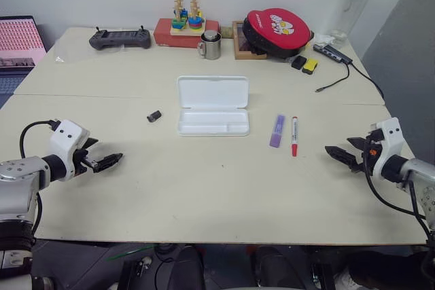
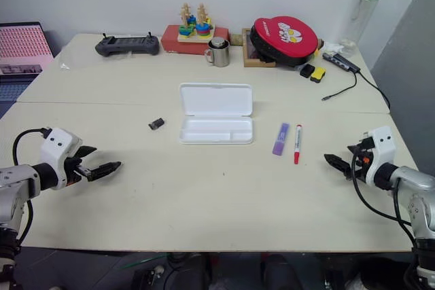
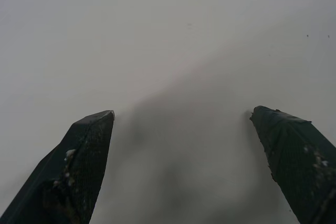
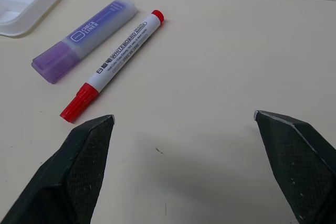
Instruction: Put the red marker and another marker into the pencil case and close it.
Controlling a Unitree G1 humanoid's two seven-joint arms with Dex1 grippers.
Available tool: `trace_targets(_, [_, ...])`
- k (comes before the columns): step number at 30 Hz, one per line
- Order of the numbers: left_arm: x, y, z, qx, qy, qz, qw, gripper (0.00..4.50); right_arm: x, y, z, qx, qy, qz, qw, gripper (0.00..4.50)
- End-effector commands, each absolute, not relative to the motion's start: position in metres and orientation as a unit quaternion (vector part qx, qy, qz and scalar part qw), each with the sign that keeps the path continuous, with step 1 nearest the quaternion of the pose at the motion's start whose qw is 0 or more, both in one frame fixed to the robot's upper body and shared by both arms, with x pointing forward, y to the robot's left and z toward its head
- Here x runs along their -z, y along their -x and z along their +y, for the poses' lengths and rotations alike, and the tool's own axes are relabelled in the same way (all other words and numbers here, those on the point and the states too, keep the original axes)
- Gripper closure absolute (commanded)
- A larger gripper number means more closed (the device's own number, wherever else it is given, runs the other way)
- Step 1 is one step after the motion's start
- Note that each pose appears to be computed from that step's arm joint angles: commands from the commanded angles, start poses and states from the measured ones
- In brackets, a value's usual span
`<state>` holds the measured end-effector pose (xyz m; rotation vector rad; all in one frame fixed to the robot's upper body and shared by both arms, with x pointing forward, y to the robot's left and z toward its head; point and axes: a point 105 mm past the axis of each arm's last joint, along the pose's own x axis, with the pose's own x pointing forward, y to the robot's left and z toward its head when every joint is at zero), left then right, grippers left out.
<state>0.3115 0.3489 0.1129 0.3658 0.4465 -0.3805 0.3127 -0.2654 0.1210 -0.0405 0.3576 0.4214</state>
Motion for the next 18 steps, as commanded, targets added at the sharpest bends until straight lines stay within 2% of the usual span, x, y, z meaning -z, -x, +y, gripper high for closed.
trace_targets(1, [-0.130,-0.311,0.353,0.182,-0.200,0.201,0.942,0.00,-0.132,-0.314,-0.264,-0.207,0.032,0.157,0.965,0.01])
trace_targets(6, [-0.131,-0.312,0.350,0.188,-0.196,0.197,0.942,0.00,-0.129,-0.313,-0.262,-0.207,0.031,0.161,0.964,0.01])
trace_targets(10, [-0.129,-0.316,0.348,0.192,-0.197,0.197,0.941,0.00,-0.142,-0.319,-0.262,-0.195,0.029,0.129,0.972,0.01])
trace_targets(14, [-0.134,-0.323,0.338,0.209,-0.197,0.183,0.940,0.00,-0.142,-0.318,-0.254,-0.201,0.028,0.138,0.969,0.01])
trace_targets(17, [-0.137,-0.327,0.330,0.224,-0.195,0.171,0.939,0.00,-0.156,-0.326,-0.250,-0.185,0.041,0.104,0.976,0.01])
trace_targets(18, [-0.139,-0.329,0.326,0.230,-0.190,0.165,0.940,0.00,-0.164,-0.327,-0.239,-0.205,0.050,0.084,0.974,0.01])
